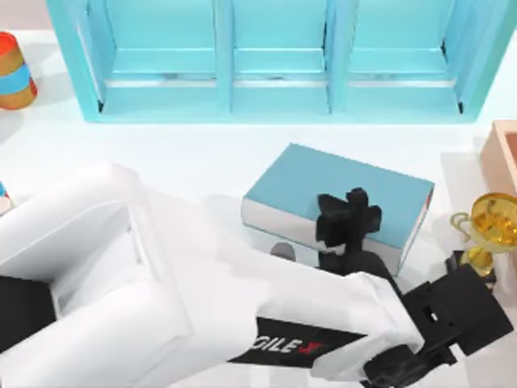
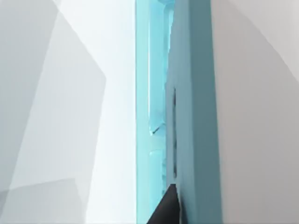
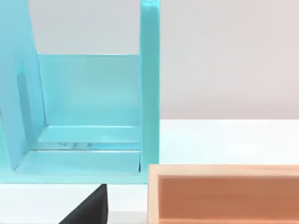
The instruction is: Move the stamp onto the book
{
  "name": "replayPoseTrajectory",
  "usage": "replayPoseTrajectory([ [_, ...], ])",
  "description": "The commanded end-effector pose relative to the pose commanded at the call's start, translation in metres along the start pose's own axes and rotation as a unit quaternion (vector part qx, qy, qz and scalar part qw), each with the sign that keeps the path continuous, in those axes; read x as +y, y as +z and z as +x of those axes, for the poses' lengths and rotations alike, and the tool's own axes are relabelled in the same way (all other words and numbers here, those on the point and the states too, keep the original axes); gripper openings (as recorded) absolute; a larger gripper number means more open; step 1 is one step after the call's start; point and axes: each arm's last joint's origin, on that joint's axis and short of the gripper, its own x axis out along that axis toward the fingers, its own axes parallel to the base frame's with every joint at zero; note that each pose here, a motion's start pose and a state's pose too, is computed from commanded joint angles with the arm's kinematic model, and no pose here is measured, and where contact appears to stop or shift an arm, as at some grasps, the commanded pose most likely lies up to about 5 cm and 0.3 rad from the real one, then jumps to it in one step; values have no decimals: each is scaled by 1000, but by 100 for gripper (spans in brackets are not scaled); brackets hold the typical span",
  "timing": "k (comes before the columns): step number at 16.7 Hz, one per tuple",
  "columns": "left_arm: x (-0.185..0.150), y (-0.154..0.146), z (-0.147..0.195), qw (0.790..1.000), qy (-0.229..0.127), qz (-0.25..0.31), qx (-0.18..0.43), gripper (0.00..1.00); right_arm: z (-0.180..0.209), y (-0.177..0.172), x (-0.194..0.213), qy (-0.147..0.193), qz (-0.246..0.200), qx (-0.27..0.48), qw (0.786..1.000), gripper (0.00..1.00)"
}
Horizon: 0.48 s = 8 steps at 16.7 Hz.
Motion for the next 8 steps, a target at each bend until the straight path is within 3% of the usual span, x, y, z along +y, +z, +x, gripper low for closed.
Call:
replayPoseTrajectory([
  [6, 10, -1, 1, 1000, 0, 1, 2, 0, 0, 0, 0, 0, 0, 0, 1000, 100],
  [8, 10, -1, 1, 1000, 0, 1, 2, 15, 0, 0, 0, 0, 0, 0, 1000, 100],
])
